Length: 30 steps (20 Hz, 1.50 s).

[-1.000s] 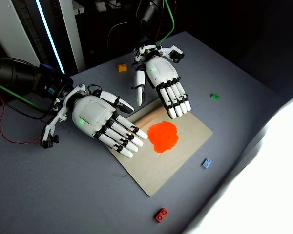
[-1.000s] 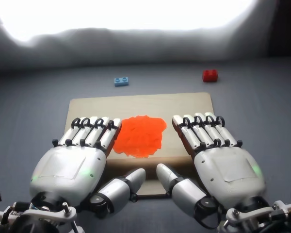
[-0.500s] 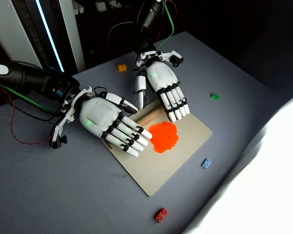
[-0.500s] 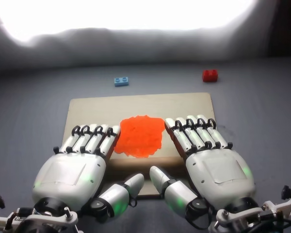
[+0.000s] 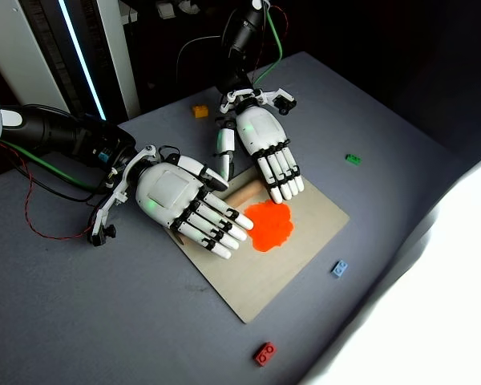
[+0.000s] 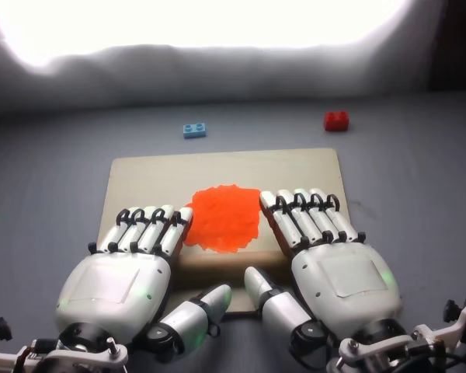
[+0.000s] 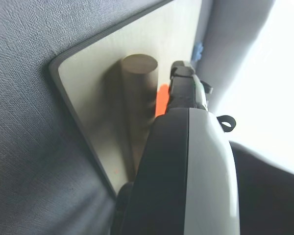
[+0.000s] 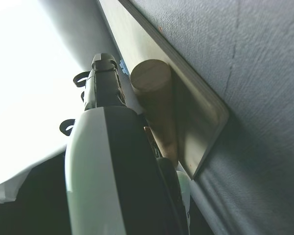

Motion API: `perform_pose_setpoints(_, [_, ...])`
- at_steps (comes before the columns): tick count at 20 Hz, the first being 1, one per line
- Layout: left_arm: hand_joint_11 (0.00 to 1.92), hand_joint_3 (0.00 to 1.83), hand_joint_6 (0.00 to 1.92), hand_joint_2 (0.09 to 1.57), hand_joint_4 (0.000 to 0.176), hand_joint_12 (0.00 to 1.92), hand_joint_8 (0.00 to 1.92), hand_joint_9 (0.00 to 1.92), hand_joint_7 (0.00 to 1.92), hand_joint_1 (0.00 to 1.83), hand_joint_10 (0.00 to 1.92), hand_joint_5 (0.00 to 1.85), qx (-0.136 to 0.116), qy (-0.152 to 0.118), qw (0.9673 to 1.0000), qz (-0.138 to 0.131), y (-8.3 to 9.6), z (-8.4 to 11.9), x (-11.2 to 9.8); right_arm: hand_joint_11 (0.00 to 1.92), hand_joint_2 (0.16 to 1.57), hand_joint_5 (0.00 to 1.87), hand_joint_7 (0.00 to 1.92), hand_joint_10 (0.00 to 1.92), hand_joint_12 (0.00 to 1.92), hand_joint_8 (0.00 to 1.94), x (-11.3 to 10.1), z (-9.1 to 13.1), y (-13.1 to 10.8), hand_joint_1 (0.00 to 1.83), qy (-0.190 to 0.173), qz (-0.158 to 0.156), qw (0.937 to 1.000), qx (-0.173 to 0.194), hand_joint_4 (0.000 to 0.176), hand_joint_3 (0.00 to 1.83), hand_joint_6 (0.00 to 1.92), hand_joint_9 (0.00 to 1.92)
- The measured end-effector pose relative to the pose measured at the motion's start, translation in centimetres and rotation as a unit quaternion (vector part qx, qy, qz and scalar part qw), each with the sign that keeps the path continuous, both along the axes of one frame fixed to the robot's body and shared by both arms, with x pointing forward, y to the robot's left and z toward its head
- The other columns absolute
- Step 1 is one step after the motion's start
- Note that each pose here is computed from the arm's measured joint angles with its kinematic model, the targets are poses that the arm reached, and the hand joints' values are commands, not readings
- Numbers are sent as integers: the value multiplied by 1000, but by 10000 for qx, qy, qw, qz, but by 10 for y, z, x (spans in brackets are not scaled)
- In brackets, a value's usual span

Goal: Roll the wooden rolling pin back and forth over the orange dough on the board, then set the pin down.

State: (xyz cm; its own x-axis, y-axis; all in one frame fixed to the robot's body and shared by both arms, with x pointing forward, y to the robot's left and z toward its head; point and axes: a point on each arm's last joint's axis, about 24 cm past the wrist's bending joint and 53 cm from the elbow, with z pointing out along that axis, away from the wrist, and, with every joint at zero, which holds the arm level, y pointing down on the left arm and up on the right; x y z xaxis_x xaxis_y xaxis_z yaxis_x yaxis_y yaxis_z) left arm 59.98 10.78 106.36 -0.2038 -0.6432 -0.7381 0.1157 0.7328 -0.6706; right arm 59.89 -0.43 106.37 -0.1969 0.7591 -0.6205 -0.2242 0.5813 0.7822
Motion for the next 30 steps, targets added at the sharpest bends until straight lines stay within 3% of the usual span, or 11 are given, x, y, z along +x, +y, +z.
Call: perform_pose_setpoints(30, [0, 4, 0, 1313, 0, 13, 0, 0, 0, 0, 0, 0, -72, -44, 9999, 115, -1, 1, 16, 0, 1419, 24, 6, 0, 0, 0, 15, -6, 10, 0, -103, 30, 9999, -89, 0, 94, 22, 0])
